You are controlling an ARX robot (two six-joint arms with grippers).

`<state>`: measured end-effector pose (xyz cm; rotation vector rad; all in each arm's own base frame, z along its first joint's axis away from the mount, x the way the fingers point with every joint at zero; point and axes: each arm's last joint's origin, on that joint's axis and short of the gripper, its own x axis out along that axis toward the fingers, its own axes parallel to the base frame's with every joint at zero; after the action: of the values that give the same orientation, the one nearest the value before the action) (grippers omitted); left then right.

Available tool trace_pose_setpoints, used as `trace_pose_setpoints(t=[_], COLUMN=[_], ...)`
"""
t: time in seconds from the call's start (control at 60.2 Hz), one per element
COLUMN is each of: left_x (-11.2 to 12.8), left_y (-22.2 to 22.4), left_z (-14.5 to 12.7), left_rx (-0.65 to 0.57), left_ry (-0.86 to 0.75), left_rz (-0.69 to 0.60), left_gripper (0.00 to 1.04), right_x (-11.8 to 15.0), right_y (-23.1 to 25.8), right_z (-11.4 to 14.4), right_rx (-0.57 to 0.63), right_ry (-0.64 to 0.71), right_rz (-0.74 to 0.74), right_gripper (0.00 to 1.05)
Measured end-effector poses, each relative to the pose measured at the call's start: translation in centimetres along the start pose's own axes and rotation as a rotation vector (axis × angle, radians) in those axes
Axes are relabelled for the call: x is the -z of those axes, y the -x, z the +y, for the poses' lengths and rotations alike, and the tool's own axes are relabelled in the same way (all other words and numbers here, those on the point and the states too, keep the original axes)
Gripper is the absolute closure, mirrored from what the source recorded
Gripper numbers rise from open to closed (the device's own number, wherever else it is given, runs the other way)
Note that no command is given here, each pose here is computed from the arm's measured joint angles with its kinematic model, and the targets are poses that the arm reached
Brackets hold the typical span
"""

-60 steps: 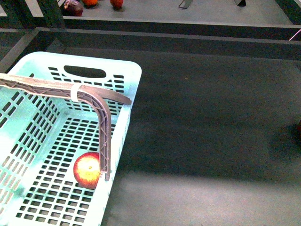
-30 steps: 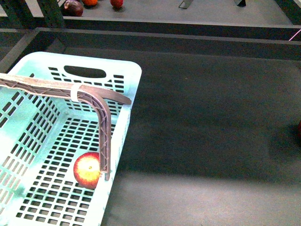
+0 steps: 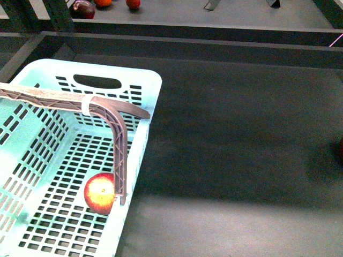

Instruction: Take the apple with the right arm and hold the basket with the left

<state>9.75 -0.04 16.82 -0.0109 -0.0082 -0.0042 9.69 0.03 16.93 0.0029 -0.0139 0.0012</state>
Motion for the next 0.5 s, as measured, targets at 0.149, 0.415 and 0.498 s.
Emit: trace_pose_setpoints(t=[0.149,0.415,0.498], left_x=[0.0,-0.01,-0.01], left_y=[0.03,0.04,0.04], left_z=[0.0,0.0,0.0], left_rx=[0.0,0.0,0.0], left_ry=[0.0,0.0,0.0], left_rz=[-0.002,-0.002,-0.002], left_gripper=[1.01,1.01,1.01], right_x=[0.0,0.0,0.0], right_y=[0.0,0.0,0.0], right_z=[0.0,0.0,0.0], right_rx=[0.0,0.0,0.0], right_ry=[0.0,0.0,0.0], right_rz=[0.0,0.0,0.0], right_gripper=[0.09,0.09,0.09])
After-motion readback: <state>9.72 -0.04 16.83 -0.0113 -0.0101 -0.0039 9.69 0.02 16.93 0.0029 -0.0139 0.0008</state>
